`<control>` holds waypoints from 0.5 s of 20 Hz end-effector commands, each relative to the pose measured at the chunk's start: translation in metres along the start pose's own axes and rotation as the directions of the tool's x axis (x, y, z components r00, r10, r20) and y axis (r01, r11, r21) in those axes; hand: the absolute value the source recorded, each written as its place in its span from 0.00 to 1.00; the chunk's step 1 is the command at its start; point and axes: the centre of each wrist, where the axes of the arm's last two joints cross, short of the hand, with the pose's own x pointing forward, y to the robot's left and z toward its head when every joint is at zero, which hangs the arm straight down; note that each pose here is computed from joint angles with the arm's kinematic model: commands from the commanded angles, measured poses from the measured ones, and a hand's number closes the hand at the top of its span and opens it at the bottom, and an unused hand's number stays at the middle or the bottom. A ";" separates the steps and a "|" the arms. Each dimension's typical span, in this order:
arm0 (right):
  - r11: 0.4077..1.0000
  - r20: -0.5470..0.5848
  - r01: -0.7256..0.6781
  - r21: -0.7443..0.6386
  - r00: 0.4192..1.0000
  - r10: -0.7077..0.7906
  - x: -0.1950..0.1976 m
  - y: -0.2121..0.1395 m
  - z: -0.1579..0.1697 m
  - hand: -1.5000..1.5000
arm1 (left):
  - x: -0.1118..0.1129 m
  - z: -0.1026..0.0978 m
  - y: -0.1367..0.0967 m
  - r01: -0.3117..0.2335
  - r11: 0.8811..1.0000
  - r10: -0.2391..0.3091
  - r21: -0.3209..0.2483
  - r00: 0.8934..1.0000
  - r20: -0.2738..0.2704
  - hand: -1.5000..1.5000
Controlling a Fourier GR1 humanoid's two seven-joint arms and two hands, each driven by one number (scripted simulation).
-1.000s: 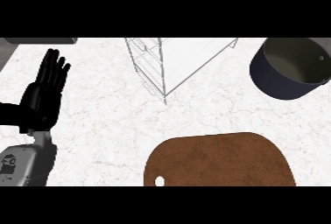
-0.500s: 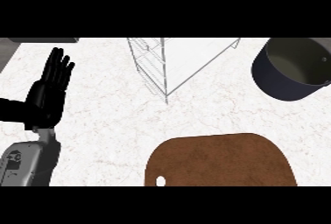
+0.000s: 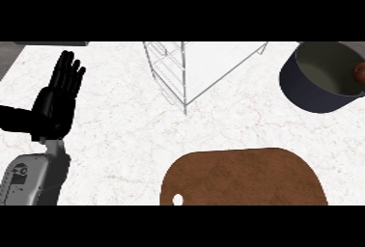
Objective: Pick the pear from the cutting board and place it in the pot
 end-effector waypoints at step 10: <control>0.914 0.140 0.405 -0.036 0.907 -0.396 -0.007 0.013 -0.007 0.00 | -0.006 -0.002 -0.012 -0.006 1.000 0.006 0.007 1.000 0.001 0.50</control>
